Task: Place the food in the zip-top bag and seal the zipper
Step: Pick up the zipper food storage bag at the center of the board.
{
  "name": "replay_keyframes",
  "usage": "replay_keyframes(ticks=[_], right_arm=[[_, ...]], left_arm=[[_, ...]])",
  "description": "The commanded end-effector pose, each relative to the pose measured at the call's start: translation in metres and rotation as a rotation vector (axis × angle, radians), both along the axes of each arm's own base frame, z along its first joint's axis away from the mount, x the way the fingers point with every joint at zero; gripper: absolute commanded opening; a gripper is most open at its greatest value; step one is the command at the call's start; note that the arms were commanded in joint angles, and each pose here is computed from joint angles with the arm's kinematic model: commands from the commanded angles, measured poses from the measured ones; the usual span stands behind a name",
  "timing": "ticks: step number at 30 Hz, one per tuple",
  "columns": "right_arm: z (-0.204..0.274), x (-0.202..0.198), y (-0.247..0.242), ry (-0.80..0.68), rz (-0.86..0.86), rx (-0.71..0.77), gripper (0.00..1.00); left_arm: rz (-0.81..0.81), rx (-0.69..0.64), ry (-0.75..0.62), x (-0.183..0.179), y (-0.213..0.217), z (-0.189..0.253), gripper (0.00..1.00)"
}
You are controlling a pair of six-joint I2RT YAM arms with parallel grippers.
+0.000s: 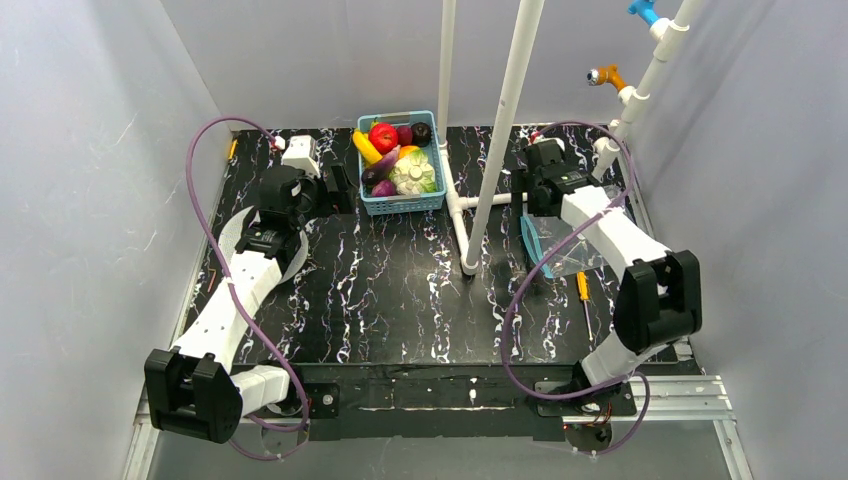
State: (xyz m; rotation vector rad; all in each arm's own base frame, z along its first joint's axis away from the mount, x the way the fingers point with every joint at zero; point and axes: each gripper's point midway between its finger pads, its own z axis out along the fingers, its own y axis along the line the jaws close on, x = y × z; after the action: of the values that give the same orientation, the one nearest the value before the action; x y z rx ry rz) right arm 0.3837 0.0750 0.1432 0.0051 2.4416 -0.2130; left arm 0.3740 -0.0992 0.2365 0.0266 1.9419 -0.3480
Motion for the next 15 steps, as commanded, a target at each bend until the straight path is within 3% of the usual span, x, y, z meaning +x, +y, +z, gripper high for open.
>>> replay_keyframes(ticks=[1, 15], right_arm=[[0.011, 0.004, -0.004, 0.017, -0.003, -0.102, 0.94], [-0.035, -0.001, -0.003, 0.157, 0.025, -0.280, 0.82]], left_arm=[[-0.002, -0.016, -0.045, 0.004, -0.003, 0.021, 0.98], [-0.006, -0.028, -0.044, 0.003, -0.005, 0.022, 0.98]])
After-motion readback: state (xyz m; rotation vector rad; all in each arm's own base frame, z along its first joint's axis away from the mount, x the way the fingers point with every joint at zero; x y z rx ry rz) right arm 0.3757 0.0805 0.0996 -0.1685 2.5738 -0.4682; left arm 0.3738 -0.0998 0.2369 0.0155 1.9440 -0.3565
